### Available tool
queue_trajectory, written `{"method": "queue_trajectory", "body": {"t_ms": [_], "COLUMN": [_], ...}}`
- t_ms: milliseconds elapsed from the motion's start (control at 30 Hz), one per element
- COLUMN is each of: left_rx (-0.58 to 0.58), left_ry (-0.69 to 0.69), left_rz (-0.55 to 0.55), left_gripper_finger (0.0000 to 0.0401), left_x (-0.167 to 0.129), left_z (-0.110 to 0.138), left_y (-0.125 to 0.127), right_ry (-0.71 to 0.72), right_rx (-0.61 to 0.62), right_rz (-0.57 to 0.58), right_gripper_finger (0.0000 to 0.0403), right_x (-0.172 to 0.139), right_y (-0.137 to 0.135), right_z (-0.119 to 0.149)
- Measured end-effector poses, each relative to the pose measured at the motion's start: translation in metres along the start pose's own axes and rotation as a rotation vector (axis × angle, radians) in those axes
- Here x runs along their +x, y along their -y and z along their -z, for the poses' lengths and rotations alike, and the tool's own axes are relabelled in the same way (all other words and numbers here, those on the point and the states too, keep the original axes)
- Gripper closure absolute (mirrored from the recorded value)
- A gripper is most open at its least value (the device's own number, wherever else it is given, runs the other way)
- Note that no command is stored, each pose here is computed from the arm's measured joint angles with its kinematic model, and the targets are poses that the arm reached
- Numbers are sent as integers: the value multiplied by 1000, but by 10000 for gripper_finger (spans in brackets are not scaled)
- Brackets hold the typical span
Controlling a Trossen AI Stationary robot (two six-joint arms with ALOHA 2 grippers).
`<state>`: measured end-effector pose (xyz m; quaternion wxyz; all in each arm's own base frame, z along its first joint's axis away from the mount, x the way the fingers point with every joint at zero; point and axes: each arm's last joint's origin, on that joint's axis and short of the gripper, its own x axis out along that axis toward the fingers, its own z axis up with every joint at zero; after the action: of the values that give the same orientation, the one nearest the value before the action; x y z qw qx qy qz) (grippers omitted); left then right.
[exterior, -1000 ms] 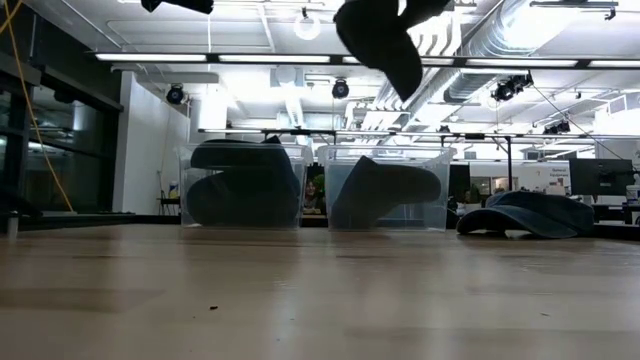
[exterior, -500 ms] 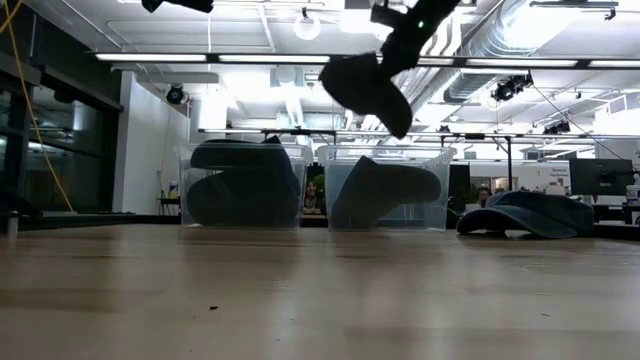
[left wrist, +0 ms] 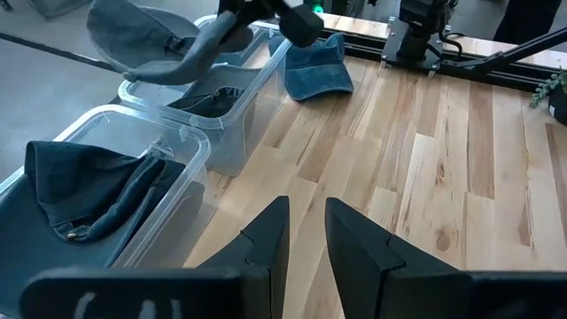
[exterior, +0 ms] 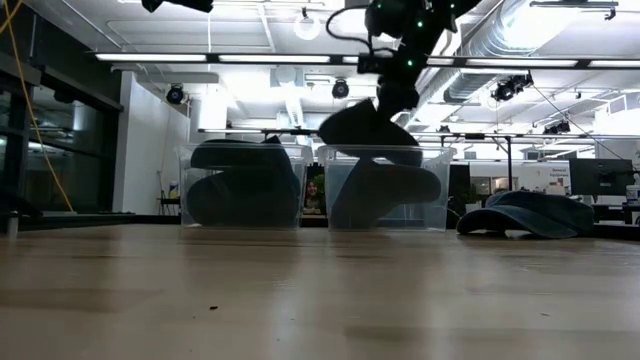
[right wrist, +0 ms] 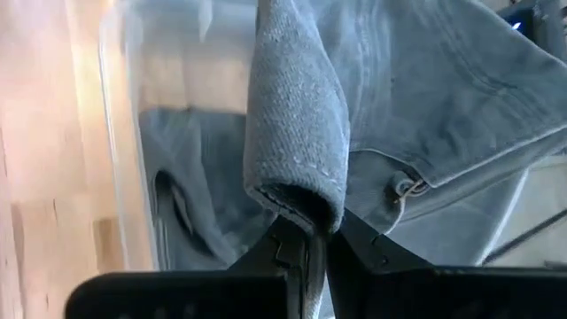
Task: Pick and place caps into container
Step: Put the gray cap into the right transparent container
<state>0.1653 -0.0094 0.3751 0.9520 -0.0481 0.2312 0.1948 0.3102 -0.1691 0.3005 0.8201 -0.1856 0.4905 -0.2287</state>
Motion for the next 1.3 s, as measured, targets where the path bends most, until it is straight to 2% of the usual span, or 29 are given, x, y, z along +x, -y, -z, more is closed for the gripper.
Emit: {"method": "queue_trajectory", "body": {"t_ms": [367,900,1300], "left_rx": [0,-1,0], "left_ry": [0,-1,-4], "left_rz": [2,5,15], "left_gripper_finger": [327,327,327], "left_x": [0,0,0], "left_z": [0,0,0], "left_y": [0,0,0], "right_ry": [-93,-72,-135], "right_rx": [-9,24,13], "right_rz": [-58,-151,-253], "right_gripper_finger": [388,388,388], "right_x": [7,12,34], "right_y": [-1,9,-3], "right_z": [11,20,24]}}
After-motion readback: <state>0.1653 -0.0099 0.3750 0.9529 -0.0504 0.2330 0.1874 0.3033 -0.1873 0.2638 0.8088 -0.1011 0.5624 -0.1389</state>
